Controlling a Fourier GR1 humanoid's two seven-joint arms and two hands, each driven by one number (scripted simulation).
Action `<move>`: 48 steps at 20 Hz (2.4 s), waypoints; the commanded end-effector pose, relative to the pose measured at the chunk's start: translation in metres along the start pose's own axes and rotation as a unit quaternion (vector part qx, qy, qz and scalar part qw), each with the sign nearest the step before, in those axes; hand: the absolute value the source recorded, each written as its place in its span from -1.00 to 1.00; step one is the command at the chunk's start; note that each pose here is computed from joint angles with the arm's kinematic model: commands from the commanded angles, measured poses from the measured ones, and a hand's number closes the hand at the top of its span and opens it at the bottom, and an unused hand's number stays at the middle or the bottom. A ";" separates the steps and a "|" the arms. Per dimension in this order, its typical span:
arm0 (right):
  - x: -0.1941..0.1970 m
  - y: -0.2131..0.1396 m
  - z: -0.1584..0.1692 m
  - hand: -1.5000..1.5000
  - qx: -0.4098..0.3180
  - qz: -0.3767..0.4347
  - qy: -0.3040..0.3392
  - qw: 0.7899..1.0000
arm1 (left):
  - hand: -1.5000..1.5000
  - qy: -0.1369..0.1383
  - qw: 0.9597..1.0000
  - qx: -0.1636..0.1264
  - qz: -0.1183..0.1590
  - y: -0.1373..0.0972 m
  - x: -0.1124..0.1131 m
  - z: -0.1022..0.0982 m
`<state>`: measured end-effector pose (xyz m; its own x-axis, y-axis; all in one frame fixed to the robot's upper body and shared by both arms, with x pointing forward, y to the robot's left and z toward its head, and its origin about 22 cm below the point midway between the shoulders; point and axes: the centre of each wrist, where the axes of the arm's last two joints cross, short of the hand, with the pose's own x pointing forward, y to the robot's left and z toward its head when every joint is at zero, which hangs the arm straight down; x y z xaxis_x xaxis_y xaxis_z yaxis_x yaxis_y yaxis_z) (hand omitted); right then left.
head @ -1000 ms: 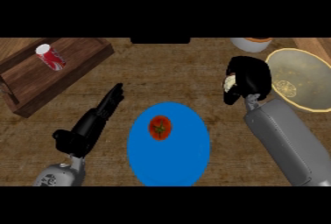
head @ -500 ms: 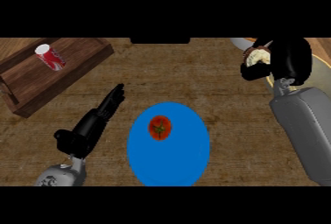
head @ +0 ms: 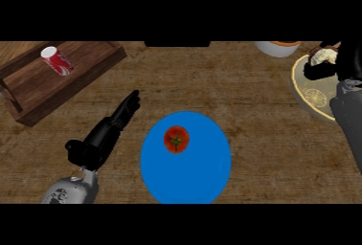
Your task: Pick the cupcake from the plate and place it in the bowl
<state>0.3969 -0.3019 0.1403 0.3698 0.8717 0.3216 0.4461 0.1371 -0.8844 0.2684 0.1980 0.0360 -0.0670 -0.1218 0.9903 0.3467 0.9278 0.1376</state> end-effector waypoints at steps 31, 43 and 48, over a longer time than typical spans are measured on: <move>-0.180 -0.020 -0.049 -1.00 -0.014 -0.275 0.166 0.947 | 0.00 0.002 1.000 -0.002 0.003 0.004 -0.010 0.014; -0.342 -0.093 0.018 -1.00 -0.090 -0.330 0.191 0.920 | 0.00 0.002 1.000 0.007 -0.001 -0.008 -0.013 0.000; -0.372 -0.096 0.049 -1.00 -0.054 -0.351 0.190 0.915 | 0.00 0.001 1.000 0.001 -0.002 -0.002 0.002 0.011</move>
<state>0.2112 -0.6031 0.0975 0.2427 0.3829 0.8913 0.7572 0.4995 -0.4208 0.2635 0.1963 0.0317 -0.0648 -0.1177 0.9909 0.3433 0.9298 0.1329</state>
